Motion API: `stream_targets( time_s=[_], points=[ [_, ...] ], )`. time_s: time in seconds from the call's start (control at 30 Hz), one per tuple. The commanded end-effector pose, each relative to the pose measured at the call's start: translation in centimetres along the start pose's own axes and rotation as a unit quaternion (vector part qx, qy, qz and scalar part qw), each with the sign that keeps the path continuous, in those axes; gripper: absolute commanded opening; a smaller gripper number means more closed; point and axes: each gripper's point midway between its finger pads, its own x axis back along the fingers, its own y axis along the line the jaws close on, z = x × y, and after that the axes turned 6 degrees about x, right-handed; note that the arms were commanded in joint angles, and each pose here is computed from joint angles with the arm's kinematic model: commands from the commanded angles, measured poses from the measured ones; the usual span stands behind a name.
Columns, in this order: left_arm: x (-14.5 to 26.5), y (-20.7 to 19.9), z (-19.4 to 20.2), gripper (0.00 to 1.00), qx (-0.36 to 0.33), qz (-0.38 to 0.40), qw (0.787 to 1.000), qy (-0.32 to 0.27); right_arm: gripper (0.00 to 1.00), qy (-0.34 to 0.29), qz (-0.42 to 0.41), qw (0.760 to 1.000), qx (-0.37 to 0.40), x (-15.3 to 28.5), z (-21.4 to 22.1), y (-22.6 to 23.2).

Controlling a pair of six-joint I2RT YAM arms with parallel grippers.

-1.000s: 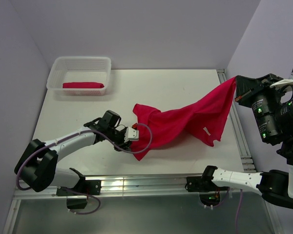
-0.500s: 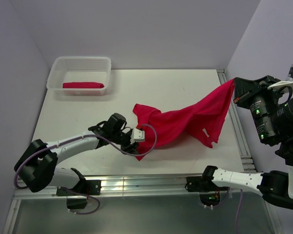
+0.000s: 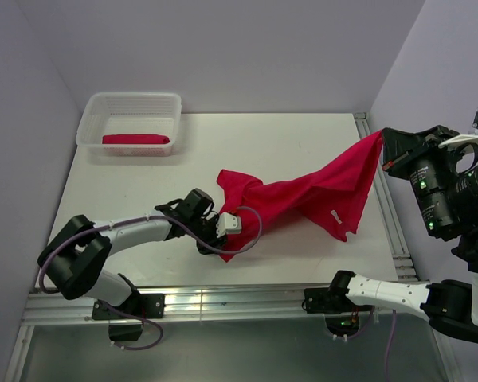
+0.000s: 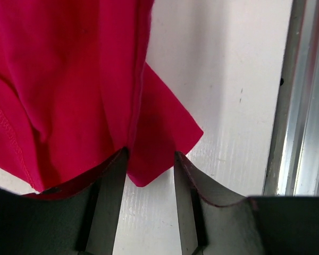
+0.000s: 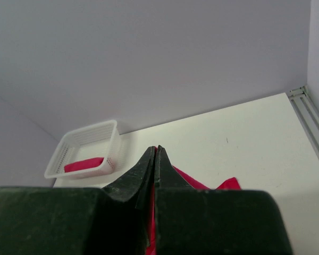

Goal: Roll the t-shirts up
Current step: Flatten the tshirt

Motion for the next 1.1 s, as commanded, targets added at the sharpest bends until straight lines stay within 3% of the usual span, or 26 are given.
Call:
stream_targets(
  time_s=[0.0, 0.57, 0.73, 1.07],
  points=[
    [0.0, 0.8, -0.9, 0.46, 0.0, -0.011, 1.0, 0.007, 0.0, -0.018, -0.004, 0.999, -0.027, 0.0, -1.1, 0.2],
    [1.0, 1.6, -3.7, 0.47, -0.009, -0.044, 0.998, -0.045, 0.0, -0.015, -0.004, 1.0, -0.023, 0.2, -0.8, -0.1],
    [0.8, 2.1, -3.2, 0.49, -0.004, -0.056, 0.998, -0.035, 0.0, -0.016, -0.003, 1.0, -0.024, 0.3, -0.9, -0.3],
    [-0.2, 0.6, -1.6, 0.46, 0.008, 0.0, 1.0, 0.001, 0.0, -0.018, -0.001, 1.0, -0.024, 0.4, -1.1, -0.4]
  ],
)
